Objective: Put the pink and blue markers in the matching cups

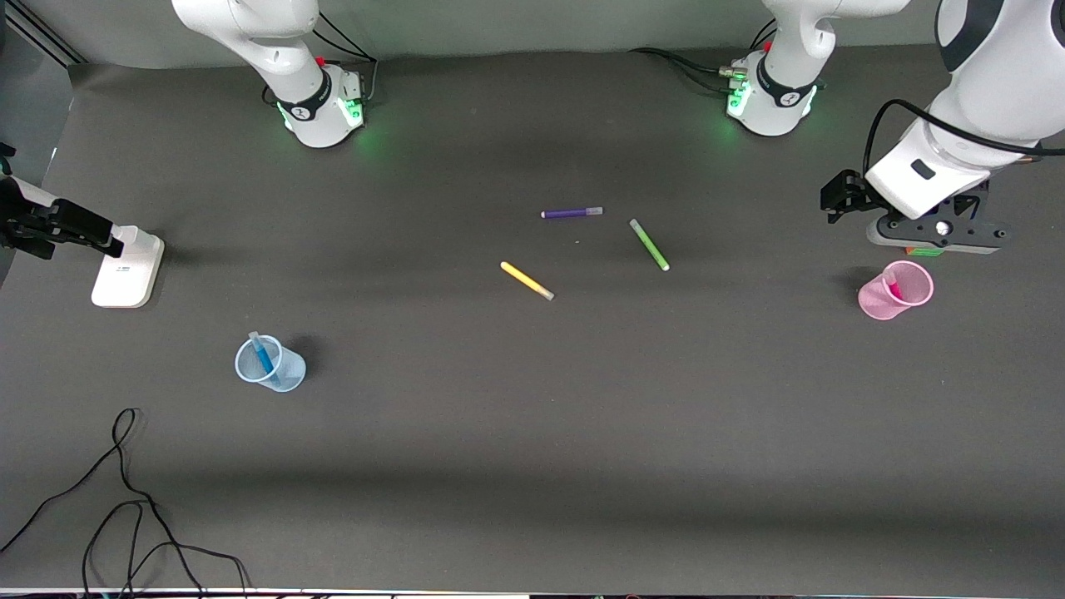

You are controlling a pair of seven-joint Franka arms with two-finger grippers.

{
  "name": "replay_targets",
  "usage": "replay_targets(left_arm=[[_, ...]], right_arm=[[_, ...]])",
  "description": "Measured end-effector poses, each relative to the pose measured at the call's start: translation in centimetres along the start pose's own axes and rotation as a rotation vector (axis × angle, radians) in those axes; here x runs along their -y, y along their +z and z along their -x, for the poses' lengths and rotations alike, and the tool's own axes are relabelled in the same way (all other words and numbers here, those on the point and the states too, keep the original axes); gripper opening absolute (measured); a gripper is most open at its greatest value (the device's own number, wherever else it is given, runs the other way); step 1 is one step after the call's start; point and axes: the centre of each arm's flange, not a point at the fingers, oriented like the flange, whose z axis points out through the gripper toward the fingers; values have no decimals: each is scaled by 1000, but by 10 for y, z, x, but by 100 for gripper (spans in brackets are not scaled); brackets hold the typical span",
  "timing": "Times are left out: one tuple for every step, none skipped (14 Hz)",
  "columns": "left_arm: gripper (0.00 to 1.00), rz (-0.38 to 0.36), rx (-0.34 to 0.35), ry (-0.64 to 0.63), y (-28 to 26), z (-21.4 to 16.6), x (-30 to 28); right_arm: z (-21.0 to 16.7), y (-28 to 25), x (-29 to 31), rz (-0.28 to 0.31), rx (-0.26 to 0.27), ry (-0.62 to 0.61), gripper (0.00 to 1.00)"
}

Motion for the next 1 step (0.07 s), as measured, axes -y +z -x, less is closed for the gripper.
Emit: replay_targets(left_arm=[[99, 13, -6, -1, 0, -1, -1]], right_arm=[[0, 0, 0, 0, 0, 0, 100]])
